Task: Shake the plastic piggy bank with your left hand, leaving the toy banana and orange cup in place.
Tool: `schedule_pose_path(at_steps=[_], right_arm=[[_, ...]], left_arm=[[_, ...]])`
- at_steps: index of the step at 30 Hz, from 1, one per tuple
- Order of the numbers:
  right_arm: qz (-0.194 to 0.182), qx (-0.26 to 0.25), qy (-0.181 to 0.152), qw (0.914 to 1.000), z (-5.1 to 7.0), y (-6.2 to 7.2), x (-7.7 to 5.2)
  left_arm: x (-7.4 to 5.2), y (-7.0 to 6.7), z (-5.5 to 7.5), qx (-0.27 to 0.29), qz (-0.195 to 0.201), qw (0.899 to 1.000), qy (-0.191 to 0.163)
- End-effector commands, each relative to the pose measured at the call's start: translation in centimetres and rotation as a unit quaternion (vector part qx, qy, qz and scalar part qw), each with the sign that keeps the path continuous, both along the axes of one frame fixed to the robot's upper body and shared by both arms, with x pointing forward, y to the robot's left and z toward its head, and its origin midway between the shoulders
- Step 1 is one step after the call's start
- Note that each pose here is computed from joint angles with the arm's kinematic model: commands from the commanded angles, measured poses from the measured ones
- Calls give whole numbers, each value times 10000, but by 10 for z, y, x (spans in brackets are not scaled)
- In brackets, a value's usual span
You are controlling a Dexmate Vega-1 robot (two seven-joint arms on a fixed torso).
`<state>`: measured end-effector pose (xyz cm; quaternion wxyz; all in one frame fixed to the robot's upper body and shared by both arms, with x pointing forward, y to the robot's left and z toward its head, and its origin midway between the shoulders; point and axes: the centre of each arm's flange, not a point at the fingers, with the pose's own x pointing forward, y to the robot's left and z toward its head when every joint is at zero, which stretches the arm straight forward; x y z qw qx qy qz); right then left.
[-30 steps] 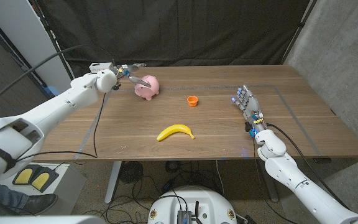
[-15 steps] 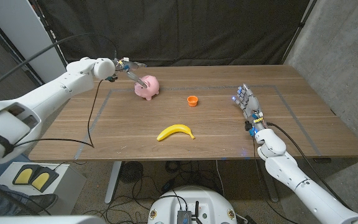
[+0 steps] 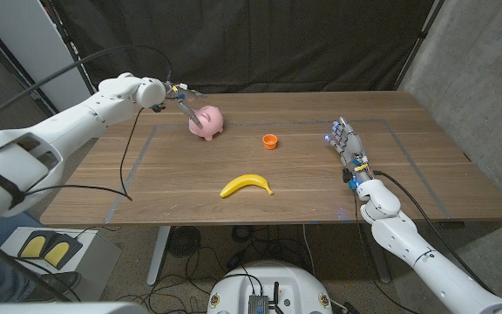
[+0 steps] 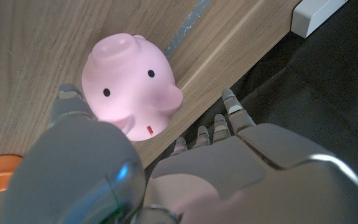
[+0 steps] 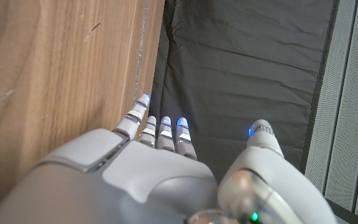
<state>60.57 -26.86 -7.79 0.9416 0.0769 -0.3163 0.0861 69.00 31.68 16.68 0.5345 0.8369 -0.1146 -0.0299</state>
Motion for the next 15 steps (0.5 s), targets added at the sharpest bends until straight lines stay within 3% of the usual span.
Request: schedule_pose_path(at_steps=[1,10,15], right_arm=[[-21,-53,59,10000,1,2,-1],[-61,-55,84,9999,-2,0,-3],[-83,-31,120,9999,-4,-1,-4]], left_arm=[[19,-6,-14,214,-84,9997,42],[25,-15,-20,-264,-636,9963,-523],[29,-18,-23,-456,-692,9957,-406]])
